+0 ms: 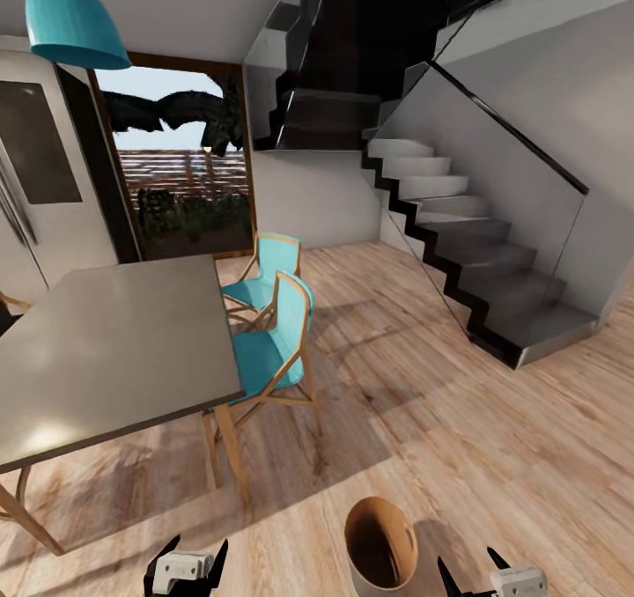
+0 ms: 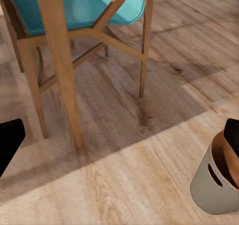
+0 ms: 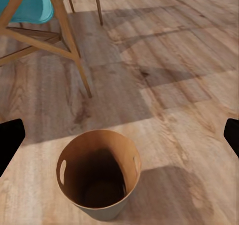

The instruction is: Put the three can of soda from the living room inside the tash can in the kitchen.

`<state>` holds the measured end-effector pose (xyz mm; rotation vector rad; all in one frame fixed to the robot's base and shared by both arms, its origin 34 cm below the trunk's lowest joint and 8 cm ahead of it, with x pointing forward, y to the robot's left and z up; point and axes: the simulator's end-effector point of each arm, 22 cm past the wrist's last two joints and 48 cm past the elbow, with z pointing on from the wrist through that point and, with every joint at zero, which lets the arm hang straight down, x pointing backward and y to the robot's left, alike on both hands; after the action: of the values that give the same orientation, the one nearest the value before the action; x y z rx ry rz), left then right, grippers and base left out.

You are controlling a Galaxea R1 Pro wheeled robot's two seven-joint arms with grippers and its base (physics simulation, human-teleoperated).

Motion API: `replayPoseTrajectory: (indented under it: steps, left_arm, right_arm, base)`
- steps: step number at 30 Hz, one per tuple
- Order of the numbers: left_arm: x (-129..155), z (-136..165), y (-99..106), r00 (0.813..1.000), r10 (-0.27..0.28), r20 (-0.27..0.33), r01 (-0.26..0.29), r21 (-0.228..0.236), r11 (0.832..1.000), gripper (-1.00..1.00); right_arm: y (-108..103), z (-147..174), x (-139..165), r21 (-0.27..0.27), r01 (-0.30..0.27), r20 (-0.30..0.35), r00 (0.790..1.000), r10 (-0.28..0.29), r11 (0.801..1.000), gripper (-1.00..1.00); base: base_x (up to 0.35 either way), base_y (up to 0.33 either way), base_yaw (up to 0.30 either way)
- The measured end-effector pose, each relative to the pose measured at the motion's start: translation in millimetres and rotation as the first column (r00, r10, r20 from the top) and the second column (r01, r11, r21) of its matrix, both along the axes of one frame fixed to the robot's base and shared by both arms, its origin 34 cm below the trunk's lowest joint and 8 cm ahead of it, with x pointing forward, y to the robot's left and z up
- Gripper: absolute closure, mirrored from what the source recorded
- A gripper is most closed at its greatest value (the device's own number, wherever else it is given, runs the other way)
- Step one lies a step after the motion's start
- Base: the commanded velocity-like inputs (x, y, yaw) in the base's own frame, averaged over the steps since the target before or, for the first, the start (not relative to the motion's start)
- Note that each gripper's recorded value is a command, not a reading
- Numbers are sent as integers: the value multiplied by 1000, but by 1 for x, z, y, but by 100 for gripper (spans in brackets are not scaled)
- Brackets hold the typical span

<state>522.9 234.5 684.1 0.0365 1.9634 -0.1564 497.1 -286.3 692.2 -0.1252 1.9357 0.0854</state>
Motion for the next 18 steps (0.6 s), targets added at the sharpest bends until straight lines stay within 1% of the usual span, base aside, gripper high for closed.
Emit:
replayPoseTrajectory:
  steps: [7, 18]
  left_arm:
    - [0, 0, 0, 1000, 0, 0, 0, 0, 1000, -100]
    - [-1, -1, 0, 1000, 0, -2, 0, 1, 1000, -100]
  right_arm:
    - [0, 0, 0, 0, 0, 0, 1000, 0, 1000, -100]
    - [0, -1, 0, 2, 0, -4, 1000, 0, 1000, -100]
  base:
    - [112, -38, 1]
    - [22, -6, 0]
